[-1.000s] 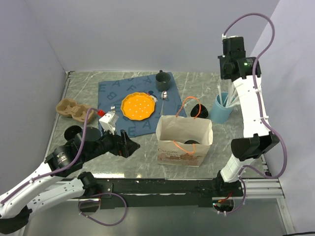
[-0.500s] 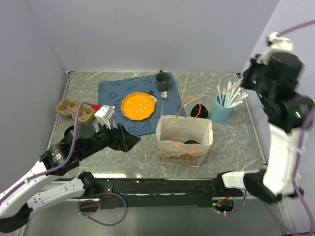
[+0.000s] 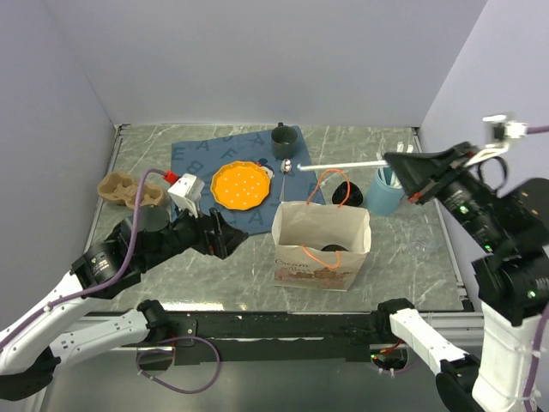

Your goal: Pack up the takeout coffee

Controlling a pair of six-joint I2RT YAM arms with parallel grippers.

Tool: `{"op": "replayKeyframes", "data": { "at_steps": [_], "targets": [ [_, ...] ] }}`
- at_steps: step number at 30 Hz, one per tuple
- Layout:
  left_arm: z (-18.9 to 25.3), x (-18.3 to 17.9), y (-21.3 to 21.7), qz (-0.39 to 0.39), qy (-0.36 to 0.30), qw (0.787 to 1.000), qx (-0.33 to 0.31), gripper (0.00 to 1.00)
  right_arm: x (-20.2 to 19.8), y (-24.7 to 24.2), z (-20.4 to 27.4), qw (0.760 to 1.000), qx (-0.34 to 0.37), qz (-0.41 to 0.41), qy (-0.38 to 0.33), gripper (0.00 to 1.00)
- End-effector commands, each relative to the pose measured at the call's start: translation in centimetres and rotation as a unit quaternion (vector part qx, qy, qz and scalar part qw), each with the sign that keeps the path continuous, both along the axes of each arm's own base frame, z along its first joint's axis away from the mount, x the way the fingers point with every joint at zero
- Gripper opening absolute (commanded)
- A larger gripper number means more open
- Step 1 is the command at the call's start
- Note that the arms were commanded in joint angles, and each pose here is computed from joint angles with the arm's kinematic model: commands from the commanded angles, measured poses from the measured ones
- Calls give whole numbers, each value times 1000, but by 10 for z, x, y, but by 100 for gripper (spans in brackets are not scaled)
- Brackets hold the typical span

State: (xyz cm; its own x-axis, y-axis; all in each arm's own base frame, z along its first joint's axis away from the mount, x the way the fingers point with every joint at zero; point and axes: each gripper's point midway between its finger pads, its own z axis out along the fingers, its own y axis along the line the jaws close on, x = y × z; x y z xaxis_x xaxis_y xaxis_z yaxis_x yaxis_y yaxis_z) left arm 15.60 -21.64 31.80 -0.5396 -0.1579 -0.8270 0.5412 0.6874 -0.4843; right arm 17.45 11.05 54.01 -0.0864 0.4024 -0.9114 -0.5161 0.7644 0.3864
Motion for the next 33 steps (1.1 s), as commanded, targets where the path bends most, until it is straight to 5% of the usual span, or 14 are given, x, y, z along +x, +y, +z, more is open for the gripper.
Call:
{"op": "replayKeyframes", "data": {
  "at_steps": [1,22,27,33],
  "targets": [
    [20,5,2,7,-27,1000,1,98,-27,33,-16,992,14,120,34,0],
    [12,12,-11,-2,-18,1000,11,98,-16,12,-139,988,-54,56,137,2],
    [9,13,-12,-3,-19,1000,16,99,-2,18,-167,976,-49,62,201,14],
    [15,18,-11,1,-34,999,32,99,3,4,-168,967,-67,17,245,39]
  ]
}}
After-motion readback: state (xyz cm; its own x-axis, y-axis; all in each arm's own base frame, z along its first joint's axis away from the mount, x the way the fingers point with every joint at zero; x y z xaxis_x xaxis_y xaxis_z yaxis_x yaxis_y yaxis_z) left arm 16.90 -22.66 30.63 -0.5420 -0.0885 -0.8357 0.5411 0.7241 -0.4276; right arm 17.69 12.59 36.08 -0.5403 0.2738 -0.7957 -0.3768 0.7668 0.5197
